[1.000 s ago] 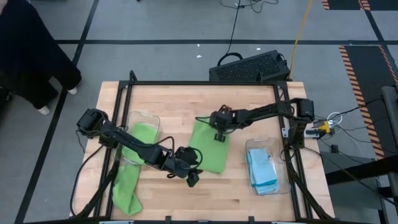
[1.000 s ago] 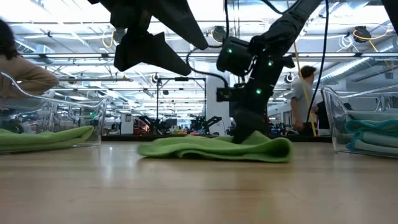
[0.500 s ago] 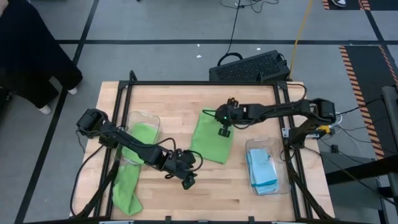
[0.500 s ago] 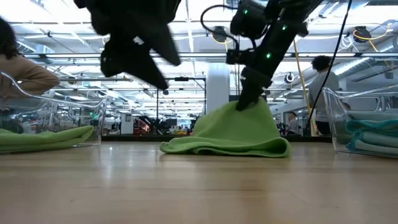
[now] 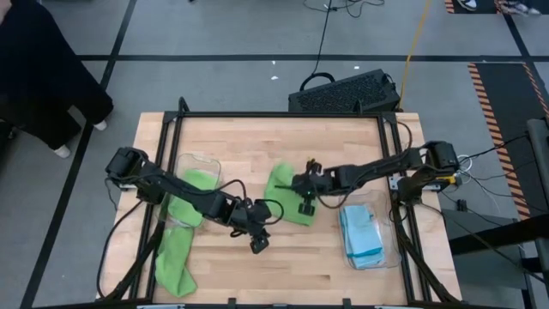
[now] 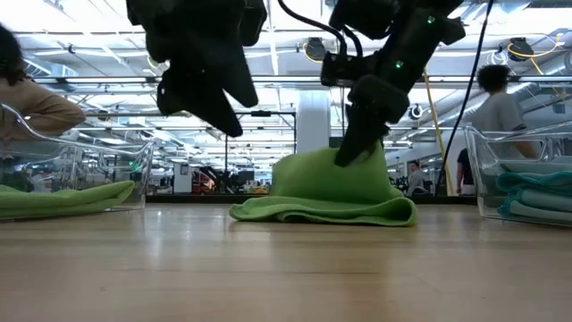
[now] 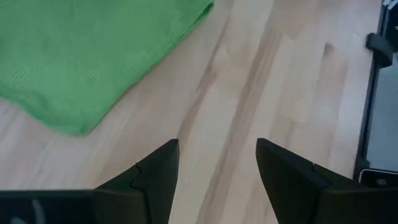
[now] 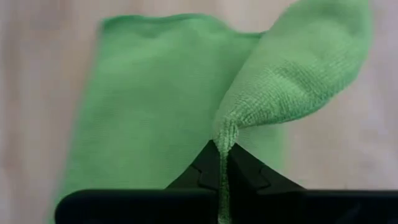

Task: Sort microfiber towel by color & place in baskets
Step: Fold the right green microfiber towel

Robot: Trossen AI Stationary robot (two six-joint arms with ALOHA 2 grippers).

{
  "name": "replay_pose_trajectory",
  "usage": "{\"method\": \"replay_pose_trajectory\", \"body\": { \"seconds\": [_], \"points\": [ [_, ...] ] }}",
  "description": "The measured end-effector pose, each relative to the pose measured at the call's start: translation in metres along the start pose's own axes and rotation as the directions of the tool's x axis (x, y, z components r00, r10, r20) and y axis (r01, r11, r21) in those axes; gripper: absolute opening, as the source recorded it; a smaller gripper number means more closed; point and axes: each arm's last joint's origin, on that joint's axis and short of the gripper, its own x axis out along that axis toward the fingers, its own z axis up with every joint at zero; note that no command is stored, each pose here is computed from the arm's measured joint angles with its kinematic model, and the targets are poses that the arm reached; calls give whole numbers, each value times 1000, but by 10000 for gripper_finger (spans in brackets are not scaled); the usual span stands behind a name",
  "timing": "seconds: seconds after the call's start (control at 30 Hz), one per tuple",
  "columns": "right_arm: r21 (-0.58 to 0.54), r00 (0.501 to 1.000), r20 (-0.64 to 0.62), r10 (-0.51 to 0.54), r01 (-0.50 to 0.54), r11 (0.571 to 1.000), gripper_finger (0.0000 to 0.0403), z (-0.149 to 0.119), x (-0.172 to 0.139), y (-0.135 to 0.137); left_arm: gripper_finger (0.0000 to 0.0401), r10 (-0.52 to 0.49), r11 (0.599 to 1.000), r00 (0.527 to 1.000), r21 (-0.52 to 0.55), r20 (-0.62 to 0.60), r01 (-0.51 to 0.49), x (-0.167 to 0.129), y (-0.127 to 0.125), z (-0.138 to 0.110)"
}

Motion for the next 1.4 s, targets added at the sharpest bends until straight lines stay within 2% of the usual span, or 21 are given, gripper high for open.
{"method": "replay_pose_trajectory", "body": {
  "seconds": [0.17,0.5,0.67,1.03,1.17,1.4],
  "points": [
    [4,992,11,126,-126,992,14,-3,6,27,216,-3,1000,1000,22,25,3,-6,4,8],
    [24,969,82,231,-234,972,19,-3,-4,59,216,10,1000,997,15,71,-11,-15,14,21],
    [6,970,59,235,-236,972,19,-7,-5,64,216,12,1000,996,13,83,-14,-19,18,25],
    [-156,977,-29,210,-212,965,26,-16,-6,64,216,21,1000,993,-14,112,-20,-22,27,36],
    [-162,965,-50,259,-264,951,60,-17,-6,65,216,22,999,991,-26,130,-19,-23,30,40],
    [-68,931,-57,360,-363,929,165,-15,-18,65,216,61,998,979,-37,194,-55,-20,35,48]
  ]
}}
